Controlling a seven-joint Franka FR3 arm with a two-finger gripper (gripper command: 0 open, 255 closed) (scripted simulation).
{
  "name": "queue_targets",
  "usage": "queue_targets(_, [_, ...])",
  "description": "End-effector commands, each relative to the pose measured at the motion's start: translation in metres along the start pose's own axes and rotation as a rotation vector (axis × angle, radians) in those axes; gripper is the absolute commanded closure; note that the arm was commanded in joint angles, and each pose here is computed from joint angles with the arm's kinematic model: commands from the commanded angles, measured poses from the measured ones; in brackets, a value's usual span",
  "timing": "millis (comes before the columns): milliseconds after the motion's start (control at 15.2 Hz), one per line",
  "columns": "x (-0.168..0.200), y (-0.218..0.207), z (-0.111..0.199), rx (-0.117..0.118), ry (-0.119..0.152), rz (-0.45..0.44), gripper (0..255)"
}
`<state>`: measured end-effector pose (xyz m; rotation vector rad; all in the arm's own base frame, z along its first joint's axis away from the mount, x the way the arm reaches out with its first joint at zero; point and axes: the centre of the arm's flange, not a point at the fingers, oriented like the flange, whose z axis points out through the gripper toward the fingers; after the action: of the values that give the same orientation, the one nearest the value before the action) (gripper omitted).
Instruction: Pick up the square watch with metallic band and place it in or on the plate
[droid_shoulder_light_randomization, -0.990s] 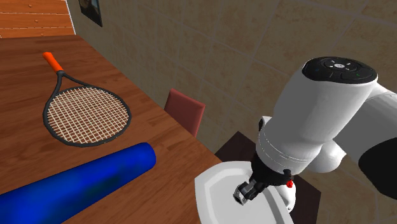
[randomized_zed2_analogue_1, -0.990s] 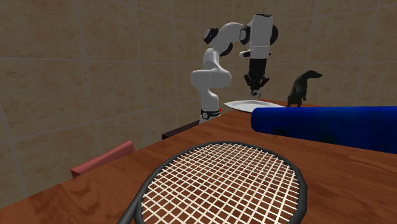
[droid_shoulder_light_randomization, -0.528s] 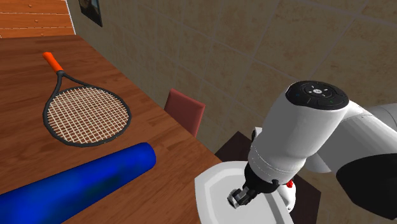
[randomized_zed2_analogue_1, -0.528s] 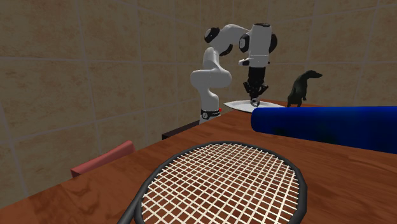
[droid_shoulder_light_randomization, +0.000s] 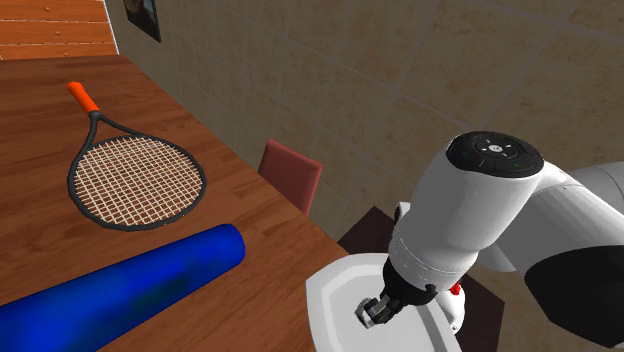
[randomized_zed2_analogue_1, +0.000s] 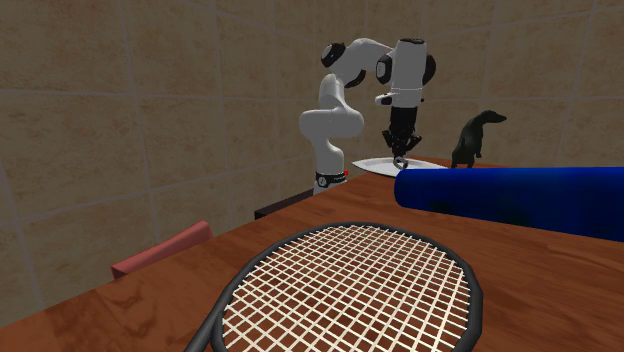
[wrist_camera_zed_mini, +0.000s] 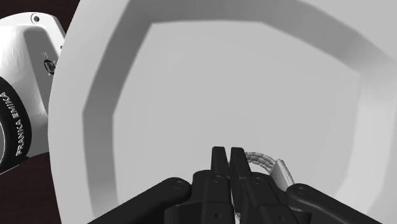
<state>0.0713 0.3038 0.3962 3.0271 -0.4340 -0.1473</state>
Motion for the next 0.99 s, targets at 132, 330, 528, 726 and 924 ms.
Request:
queue_targets(132, [0.000, 0.000, 0.000, 0.000, 0.000, 0.000, 0])
queue_targets(330, [0.000, 0.000, 0.000, 0.000, 0.000, 0.000, 0])
queue_targets(528, [0.000, 0.000, -0.040, 0.000, 0.000, 0.000, 0])
queue_targets(726, [0.000, 0.000, -0.050, 0.000, 0.000, 0.000, 0])
queue_targets(924, [0.000, 0.000, -0.050, 0.000, 0.000, 0.000, 0])
